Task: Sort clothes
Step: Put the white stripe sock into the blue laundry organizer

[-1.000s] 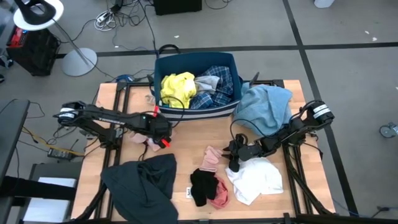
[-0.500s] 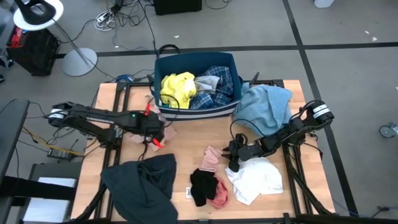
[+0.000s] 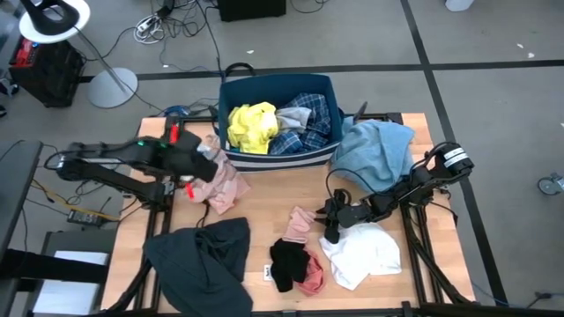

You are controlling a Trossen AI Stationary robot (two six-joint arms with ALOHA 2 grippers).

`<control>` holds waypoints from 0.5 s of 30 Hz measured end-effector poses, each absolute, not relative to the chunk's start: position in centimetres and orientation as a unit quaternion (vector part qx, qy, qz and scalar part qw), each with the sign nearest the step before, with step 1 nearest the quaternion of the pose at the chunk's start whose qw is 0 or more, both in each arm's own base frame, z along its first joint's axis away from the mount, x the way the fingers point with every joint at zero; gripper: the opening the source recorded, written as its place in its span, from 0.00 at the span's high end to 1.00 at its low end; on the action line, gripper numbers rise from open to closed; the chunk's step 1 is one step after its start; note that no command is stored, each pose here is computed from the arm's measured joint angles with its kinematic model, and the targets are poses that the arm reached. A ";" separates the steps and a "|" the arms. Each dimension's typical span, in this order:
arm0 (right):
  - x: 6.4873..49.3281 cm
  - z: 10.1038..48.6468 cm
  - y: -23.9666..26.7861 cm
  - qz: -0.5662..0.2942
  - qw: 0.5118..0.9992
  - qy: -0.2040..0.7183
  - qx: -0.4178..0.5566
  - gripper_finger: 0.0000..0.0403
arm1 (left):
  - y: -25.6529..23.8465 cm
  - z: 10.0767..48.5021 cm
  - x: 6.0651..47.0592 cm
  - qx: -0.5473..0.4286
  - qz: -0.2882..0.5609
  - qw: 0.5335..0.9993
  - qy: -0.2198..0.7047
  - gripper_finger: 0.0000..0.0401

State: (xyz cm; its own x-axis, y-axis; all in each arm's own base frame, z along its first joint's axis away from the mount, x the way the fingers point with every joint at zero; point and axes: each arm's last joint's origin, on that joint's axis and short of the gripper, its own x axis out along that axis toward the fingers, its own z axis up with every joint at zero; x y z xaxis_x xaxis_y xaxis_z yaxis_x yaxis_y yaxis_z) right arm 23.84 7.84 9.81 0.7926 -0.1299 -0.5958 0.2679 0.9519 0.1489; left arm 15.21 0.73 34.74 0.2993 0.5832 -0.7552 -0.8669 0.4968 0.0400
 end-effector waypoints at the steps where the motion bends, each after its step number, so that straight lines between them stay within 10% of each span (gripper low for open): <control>1: 23.9 9.8 7.8 -0.106 0.940 0.304 0.113 0.66 | 0.8 35.7 15.2 -0.187 0.460 0.793 0.353 1.00; 15: 24.1 10.0 7.5 -0.111 0.944 0.293 0.106 0.67 | 3.1 43.6 22.2 -0.076 0.369 0.903 0.209 1.00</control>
State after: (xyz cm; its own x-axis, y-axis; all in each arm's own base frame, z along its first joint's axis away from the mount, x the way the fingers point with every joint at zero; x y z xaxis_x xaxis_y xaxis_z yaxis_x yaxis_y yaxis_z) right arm 24.11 7.48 9.99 0.8034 -0.1475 -0.5769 0.2722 0.9526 0.1356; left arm 22.21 3.13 43.58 0.6409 0.6334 -0.4336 -0.6971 0.7168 0.0167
